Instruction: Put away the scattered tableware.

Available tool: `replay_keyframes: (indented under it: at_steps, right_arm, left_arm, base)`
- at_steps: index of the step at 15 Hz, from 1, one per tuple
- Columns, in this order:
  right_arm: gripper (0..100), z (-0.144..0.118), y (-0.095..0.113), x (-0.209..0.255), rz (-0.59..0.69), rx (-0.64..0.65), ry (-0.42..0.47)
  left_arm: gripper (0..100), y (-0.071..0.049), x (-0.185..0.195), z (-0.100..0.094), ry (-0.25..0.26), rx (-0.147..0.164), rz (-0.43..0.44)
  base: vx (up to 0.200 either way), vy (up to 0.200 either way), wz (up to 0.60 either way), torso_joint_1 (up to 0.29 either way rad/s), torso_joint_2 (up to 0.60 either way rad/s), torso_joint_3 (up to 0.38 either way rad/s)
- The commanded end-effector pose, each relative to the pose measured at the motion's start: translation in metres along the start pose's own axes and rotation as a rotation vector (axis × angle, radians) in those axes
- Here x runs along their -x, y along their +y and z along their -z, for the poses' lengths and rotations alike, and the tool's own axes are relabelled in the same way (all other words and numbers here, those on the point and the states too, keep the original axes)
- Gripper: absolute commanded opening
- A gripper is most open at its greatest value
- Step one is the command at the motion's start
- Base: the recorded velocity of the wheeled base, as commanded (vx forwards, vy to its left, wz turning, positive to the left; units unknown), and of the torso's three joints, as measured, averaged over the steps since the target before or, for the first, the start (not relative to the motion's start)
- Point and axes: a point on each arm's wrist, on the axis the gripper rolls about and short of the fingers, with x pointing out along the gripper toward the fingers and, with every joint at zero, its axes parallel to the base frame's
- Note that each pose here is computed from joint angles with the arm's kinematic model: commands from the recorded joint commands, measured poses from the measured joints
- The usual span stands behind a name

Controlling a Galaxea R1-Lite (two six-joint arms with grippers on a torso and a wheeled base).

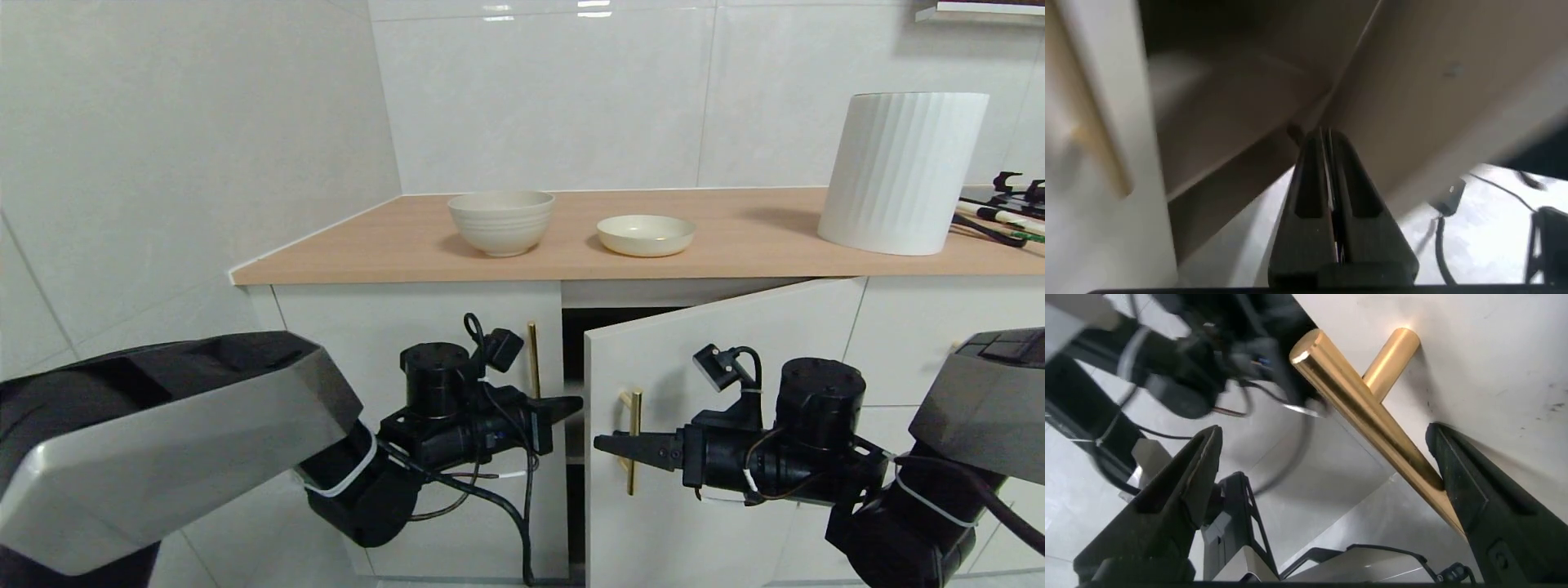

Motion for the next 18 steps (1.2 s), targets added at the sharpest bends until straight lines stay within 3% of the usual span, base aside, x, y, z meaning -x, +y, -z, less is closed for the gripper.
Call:
replay_keyframes:
  at_steps: [1,4,7,12,15,18]
  right_arm:
    - [100,0.001,-0.002,0.000,0.005,-0.006,0.003]
    - [100,0.002,-0.002,0.000,0.005,-0.006,0.006]
    - [100,0.005,-0.002,0.002,0.020,0.007,0.006]
    - [100,0.002,-0.004,0.020,0.100,0.145,-0.040]
    - [100,0.019,0.008,0.045,0.149,0.220,0.000]
    - [100,0.033,0.014,0.066,0.288,0.251,-0.006]
  left_arm:
    - [0,0.006,-0.020,0.011,0.012,-0.001,0.012]
    - [0,-0.002,-0.029,0.008,-0.002,-0.020,0.043]
    - [0,-0.022,-0.037,0.009,-0.017,-0.043,0.063]
    - [0,-0.028,-0.037,0.008,-0.044,-0.058,0.074]
    - [0,-0.027,-0.037,0.008,-0.049,-0.059,0.070]
    - [0,-0.029,-0.037,0.007,-0.051,-0.061,0.074]
  base:
    - [0.000,0.000,0.00,0.000,0.00,0.000]
    - [0.000,0.000,0.00,0.000,0.00,0.000]
    - [0.000,0.000,0.00,0.000,0.00,0.000]
    - [0.000,0.000,0.00,0.000,0.00,0.000]
    - [0.000,0.000,0.00,0.000,0.00,0.000]
    - [0.000,0.000,0.00,0.000,0.00,0.000]
